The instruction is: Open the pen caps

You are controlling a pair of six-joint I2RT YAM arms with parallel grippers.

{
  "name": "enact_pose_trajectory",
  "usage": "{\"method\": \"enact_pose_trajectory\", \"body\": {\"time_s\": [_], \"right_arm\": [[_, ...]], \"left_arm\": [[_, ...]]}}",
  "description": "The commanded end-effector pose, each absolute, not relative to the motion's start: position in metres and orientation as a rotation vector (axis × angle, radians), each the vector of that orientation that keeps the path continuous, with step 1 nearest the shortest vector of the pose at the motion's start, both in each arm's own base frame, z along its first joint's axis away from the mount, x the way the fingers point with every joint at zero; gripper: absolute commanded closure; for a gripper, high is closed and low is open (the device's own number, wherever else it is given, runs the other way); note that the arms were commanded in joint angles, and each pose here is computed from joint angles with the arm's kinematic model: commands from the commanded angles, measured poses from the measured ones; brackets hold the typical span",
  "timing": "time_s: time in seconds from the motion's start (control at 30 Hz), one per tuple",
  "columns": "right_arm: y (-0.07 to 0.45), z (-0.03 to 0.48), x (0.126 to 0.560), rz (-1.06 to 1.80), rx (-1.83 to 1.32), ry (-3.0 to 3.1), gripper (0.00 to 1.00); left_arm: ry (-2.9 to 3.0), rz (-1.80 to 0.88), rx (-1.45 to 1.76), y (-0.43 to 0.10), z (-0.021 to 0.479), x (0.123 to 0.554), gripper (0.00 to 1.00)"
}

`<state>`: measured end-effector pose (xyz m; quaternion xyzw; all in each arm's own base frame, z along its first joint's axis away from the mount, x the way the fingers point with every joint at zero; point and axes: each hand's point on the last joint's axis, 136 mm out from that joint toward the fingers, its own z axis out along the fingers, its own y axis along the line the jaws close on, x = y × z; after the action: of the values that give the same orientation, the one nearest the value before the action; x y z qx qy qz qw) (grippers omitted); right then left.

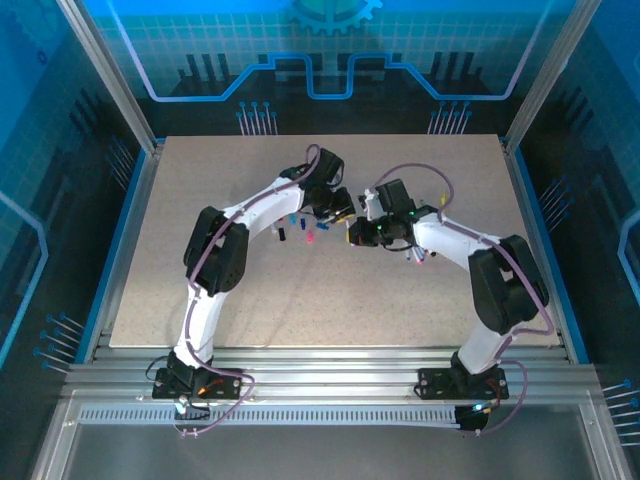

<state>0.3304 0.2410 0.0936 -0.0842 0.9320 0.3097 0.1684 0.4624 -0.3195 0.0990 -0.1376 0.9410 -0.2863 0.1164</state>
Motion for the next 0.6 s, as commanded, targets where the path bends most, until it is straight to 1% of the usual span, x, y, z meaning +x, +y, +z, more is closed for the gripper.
{"method": "enact_pose_trajectory", "body": {"time_s": [0.0,0.03,0.07,0.1,0.17,0.23,0.3,0.43,0.57], "right_arm": [[0.242,0.088,0.191,0.928,-0.433,2.875,1.0],[0.234,0.087,0.168,0.93,-0.402,2.901,1.0],[0.227,0.086,0.156,0.943,-0.342,2.907,1.0],[0.222,0.088,0.153,0.945,-0.305,2.893,1.0],[0.209,0.093,0.163,0.905,-0.228,2.848,1.0],[0.2,0.1,0.186,0.881,-0.157,2.792,1.0],[0.186,0.104,0.216,0.788,-0.096,2.754,1.0],[0.161,0.105,0.277,0.489,-0.068,2.729,1.0],[0.144,0.093,0.317,0.274,-0.096,2.771,1.0]], "left_arm": [[2.603,-0.718,-0.486,-0.261,0.129,0.544,1.0],[2.585,-0.722,-0.487,-0.259,0.138,0.556,1.0],[2.574,-0.72,-0.478,-0.259,0.145,0.563,1.0],[2.569,-0.726,-0.473,-0.261,0.149,0.566,1.0],[2.579,-0.742,-0.466,-0.268,0.152,0.561,1.0],[2.604,-0.739,-0.444,-0.272,0.149,0.546,1.0],[2.627,-0.702,-0.425,-0.266,0.144,0.526,1.0],[2.677,-0.546,-0.424,-0.23,0.13,0.476,1.0],[2.716,-0.465,-0.422,-0.205,0.12,0.434,1.0]]}}
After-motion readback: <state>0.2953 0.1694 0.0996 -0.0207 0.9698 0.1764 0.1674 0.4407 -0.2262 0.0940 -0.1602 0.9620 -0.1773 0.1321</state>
